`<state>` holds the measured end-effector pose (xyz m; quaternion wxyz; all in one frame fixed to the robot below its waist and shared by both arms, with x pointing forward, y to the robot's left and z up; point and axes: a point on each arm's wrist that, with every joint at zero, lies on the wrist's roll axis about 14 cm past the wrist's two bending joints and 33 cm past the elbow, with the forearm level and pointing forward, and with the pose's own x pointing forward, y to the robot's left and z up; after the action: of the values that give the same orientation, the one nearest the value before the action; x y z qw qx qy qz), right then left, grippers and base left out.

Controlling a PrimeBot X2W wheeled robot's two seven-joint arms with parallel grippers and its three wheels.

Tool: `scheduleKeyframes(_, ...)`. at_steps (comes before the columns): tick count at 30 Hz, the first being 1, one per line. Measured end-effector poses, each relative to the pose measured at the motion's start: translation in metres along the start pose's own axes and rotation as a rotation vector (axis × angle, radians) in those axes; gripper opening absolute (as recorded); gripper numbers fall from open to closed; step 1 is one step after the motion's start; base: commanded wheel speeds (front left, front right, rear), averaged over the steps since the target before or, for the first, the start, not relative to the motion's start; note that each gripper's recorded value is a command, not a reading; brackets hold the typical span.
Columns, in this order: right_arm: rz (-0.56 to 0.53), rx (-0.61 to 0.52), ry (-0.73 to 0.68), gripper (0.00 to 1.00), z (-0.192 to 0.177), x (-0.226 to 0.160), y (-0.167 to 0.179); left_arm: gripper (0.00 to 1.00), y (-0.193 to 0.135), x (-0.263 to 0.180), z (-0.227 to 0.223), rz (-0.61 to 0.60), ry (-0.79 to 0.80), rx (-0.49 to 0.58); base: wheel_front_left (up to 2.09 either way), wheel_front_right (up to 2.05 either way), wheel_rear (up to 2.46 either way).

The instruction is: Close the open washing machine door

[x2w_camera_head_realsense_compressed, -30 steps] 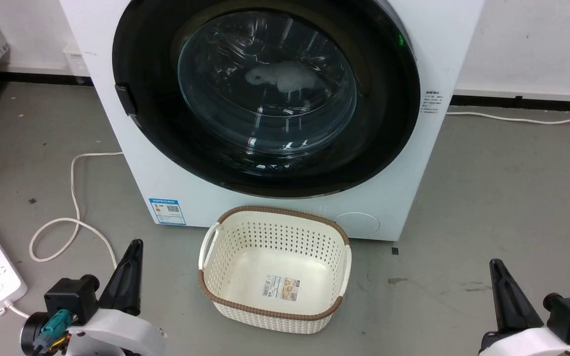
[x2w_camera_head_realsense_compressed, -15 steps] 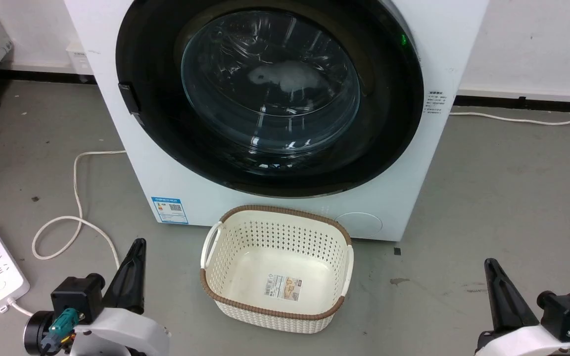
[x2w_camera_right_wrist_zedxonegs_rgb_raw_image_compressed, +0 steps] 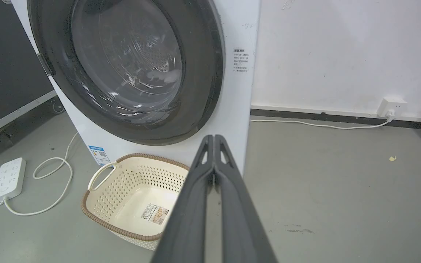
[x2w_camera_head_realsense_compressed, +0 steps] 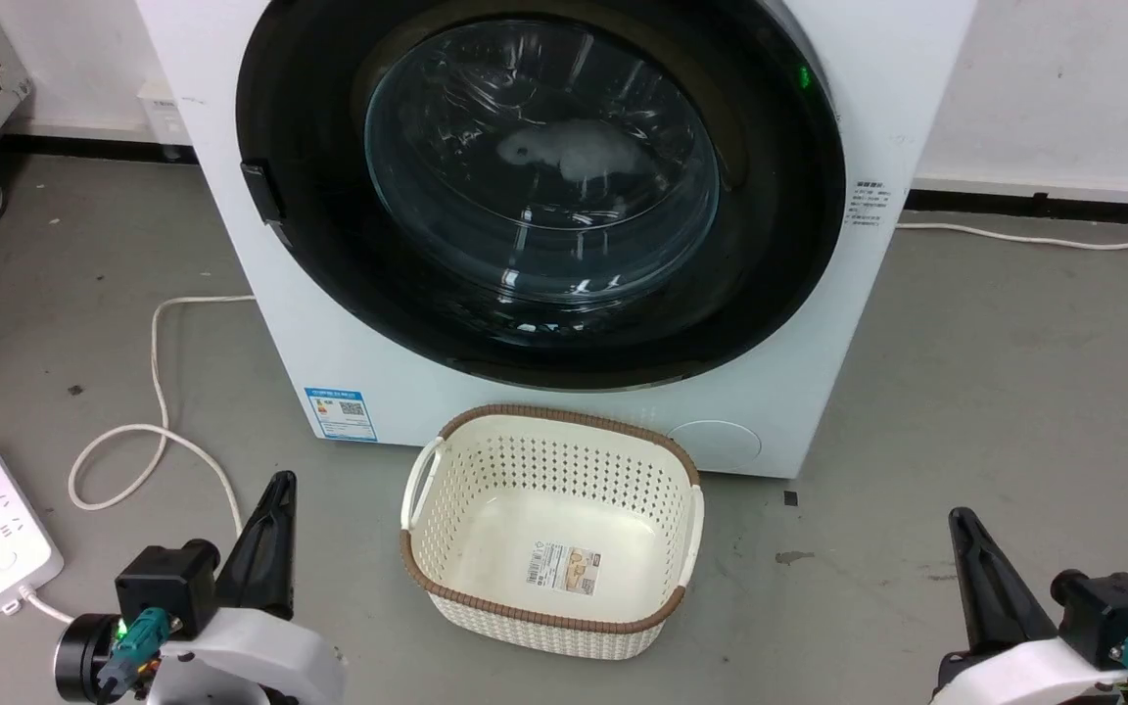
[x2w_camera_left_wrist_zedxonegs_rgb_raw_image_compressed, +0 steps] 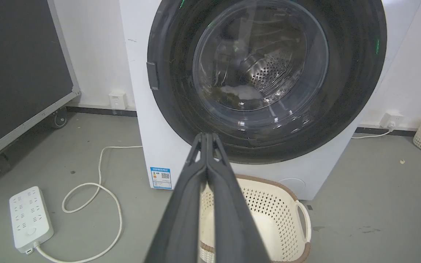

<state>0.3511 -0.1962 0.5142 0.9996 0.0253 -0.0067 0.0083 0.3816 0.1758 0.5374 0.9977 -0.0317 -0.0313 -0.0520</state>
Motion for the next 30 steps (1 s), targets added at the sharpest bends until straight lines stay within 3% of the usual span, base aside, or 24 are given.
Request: scheduleKeyframes(30, 0.043, -0.03, 0.014, 0.0, 0.002, 0.008, 0.014, 0.0, 0.0, -0.002, -0.001, 0.036, 0.014, 0.043, 0.0, 0.0, 0.0)
